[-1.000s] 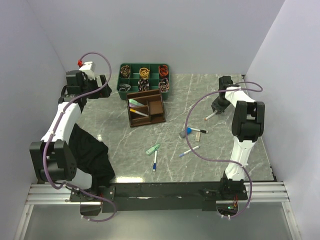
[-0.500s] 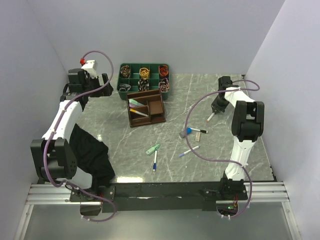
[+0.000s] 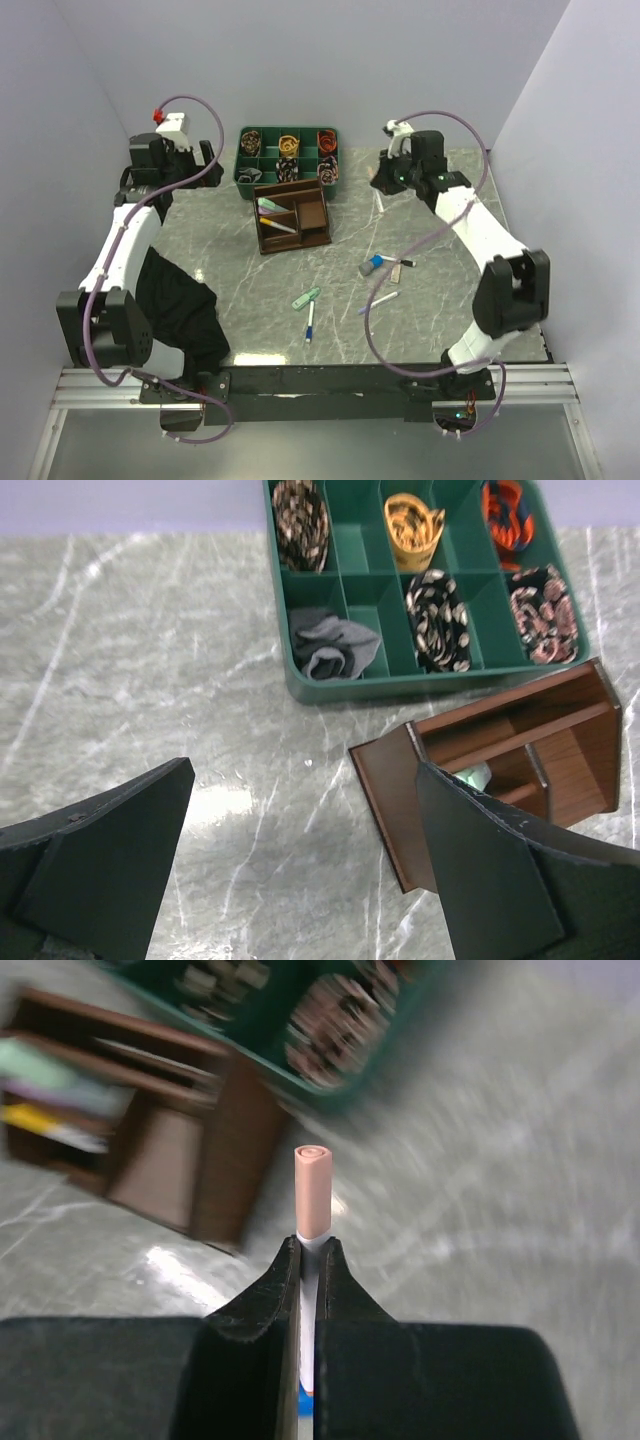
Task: Sort the stationery into containers
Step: Pick up the pen from the center of the board, then place the pen in the storage box.
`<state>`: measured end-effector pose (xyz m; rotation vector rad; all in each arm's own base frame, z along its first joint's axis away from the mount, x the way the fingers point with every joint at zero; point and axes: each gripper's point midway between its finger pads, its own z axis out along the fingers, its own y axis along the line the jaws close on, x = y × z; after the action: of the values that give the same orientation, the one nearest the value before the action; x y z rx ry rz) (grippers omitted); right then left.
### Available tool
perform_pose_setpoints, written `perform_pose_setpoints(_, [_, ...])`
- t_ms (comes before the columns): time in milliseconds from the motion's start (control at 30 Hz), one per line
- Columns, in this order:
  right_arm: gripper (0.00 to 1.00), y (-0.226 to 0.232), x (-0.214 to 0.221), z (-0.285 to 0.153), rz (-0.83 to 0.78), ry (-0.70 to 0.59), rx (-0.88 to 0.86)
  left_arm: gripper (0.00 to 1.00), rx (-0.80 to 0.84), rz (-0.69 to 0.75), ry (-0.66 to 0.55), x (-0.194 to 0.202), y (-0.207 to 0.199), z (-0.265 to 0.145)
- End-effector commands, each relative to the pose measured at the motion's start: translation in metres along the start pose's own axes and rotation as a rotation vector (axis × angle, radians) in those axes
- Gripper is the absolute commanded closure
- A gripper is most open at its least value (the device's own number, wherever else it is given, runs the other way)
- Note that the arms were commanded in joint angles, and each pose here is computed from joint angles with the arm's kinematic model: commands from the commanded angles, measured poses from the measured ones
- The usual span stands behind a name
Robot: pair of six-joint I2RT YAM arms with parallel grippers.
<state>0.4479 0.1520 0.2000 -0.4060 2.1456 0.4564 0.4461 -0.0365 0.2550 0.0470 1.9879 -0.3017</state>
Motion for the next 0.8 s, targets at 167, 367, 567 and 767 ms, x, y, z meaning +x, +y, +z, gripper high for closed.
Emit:
perform_pose_setpoints(167, [1.00,0.126,-0.050,-0.025,-0.607,-0.462,-0.403,0.00,-0.023,0.079,-0.132,-0.032,-0.001,-0.035])
perform_pose_setpoints(367, [1.00,0.179,-0.052,-0.019,-0.738,-0.605,-0.547,0.00,-0.066,0.077,-0.131,-0.024,0.015,-0.048])
perform_pose_setpoints(567, [1.00,0.229,-0.043,-0.015,-0.801,-0.651,-0.704,0.01,-0.094,0.058,-0.124,-0.016,0.026,-0.062])
perform_pose_setpoints(767, [1.00,0.256,-0.017,0.002,-0.856,-0.631,-0.800,0.00,-0.109,0.037,-0.127,-0.011,0.033,-0.070])
